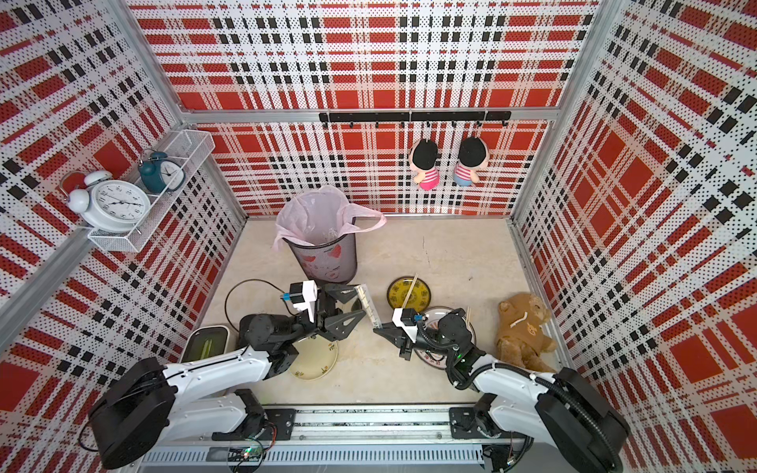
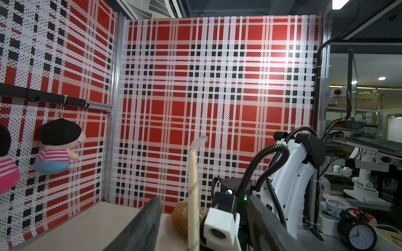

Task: Remove the packaging of disposable chopsticks
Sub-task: Remove the packet bag from the disposable chopsticks.

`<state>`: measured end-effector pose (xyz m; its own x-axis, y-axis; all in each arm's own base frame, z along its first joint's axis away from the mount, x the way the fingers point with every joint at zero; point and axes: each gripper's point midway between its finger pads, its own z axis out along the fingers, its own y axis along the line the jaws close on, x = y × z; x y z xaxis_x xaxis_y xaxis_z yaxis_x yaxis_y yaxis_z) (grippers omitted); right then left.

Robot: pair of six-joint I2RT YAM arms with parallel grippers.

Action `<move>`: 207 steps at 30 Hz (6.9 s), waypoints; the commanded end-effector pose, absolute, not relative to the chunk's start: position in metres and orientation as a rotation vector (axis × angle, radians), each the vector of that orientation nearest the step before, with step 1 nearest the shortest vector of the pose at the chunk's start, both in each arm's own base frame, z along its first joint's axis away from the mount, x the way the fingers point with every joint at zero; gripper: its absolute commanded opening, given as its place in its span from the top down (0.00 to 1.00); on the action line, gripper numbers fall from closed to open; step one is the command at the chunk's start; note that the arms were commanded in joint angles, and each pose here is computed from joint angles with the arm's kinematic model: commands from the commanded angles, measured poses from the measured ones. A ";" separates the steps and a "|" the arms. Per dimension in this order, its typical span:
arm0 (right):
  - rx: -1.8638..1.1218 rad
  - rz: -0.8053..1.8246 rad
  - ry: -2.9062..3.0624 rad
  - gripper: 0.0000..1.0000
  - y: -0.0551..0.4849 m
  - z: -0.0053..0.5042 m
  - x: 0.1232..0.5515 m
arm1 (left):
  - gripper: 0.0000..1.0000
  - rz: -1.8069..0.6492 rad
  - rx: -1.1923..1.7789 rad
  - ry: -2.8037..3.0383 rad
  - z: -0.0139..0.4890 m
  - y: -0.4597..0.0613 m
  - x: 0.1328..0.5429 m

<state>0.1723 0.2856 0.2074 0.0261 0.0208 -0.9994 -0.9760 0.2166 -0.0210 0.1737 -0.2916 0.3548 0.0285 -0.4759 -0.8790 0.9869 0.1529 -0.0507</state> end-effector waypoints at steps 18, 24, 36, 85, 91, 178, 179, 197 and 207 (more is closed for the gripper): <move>-1.052 1.014 1.247 1.00 0.285 0.209 0.173 | 1.00 -1.292 0.729 0.996 0.348 -0.306 0.195; -1.032 1.029 1.178 1.00 0.285 0.227 0.170 | 1.00 -1.286 0.734 1.057 0.325 -0.309 0.198; -1.014 1.017 1.061 1.00 0.284 0.273 0.167 | 0.98 -1.283 0.756 1.234 0.257 -0.317 0.198; -0.970 0.978 0.983 1.00 0.277 0.309 0.166 | 0.88 -1.325 0.794 1.390 0.194 -0.328 0.182; -0.964 0.980 0.994 1.00 0.276 0.303 0.167 | 0.85 -1.338 0.817 1.388 0.193 -0.330 0.177; -0.954 1.010 1.191 1.00 0.277 0.235 0.174 | 0.98 -1.355 0.795 1.270 0.227 -0.329 0.184; -0.949 1.010 1.198 1.00 0.276 0.232 0.174 | 1.00 -1.355 0.794 1.262 0.229 -0.328 0.184; -0.872 1.003 1.329 0.00 0.270 0.210 0.185 | 1.00 -1.312 0.757 1.228 0.243 -0.312 0.185; -0.852 0.996 1.277 0.00 0.271 0.257 0.189 | 1.00 -1.259 0.791 1.308 0.220 -0.309 0.189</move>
